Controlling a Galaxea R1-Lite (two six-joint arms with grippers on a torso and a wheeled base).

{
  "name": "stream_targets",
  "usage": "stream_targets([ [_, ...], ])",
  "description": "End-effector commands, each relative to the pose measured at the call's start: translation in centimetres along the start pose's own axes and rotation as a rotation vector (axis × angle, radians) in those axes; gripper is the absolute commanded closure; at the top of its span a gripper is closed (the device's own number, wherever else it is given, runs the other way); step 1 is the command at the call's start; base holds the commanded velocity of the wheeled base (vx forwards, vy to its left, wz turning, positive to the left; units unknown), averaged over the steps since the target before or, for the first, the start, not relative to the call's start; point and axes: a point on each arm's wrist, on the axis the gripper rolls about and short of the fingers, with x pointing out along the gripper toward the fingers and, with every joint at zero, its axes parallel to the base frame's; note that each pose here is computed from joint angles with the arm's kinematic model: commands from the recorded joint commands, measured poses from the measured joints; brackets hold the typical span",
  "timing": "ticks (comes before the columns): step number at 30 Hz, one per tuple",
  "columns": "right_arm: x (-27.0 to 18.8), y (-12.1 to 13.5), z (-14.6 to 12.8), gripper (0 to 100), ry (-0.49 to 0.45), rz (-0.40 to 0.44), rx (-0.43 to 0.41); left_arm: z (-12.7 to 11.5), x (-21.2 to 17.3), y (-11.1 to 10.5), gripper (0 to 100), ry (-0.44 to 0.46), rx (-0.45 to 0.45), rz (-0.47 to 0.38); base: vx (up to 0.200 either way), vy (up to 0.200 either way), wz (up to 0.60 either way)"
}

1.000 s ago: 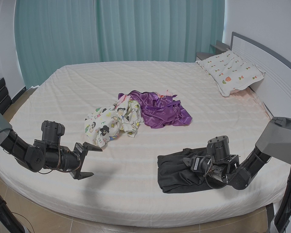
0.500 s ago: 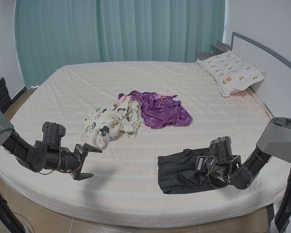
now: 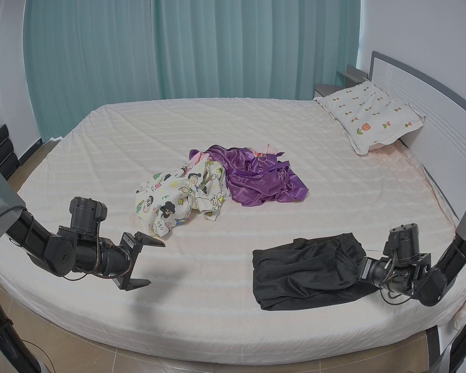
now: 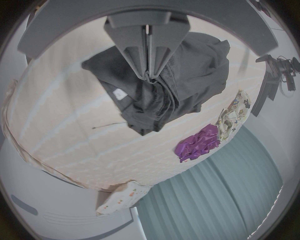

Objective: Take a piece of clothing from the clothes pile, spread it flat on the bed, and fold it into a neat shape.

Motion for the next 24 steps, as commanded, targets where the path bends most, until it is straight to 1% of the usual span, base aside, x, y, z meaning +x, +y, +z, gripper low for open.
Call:
stream_targets([
  [1, -2.3, -3.1, 0.2, 100, 0.000, -0.031, 0.062, 0.0, 0.1, 0.1, 0, 0.001, -0.002, 0.003, 0.000, 0.000, 0.00],
  [8, -2.0, -4.6, -1.4, 100, 0.084, -0.077, 0.077, 0.0, 0.1, 0.1, 0, 0.003, -0.003, 0.005, 0.000, 0.000, 0.00],
  [15, -1.8, -5.3, -2.3, 100, 0.130, -0.113, 0.081, 0.0, 0.1, 0.1, 0, 0.003, -0.003, 0.005, 0.000, 0.000, 0.00],
  [16, -1.8, -5.4, -2.4, 0, 0.133, -0.114, 0.082, 0.0, 0.1, 0.1, 0, 0.003, -0.002, 0.004, 0.000, 0.000, 0.00],
  [19, -2.0, -5.2, -1.8, 0, 0.091, -0.096, 0.099, 0.0, 0.3, 0.2, 0, 0.005, -0.005, 0.009, 0.000, 0.000, 0.00],
  [22, -2.3, -5.4, -0.5, 0, 0.000, -0.068, 0.122, 0.0, 0.3, 0.2, 0, 0.005, -0.005, 0.009, 0.000, 0.000, 0.00],
  [24, -2.4, -5.5, 0.4, 0, -0.042, -0.045, 0.137, 0.0, 0.3, 0.3, 0, 0.006, -0.006, 0.012, 0.000, 0.000, 0.00],
])
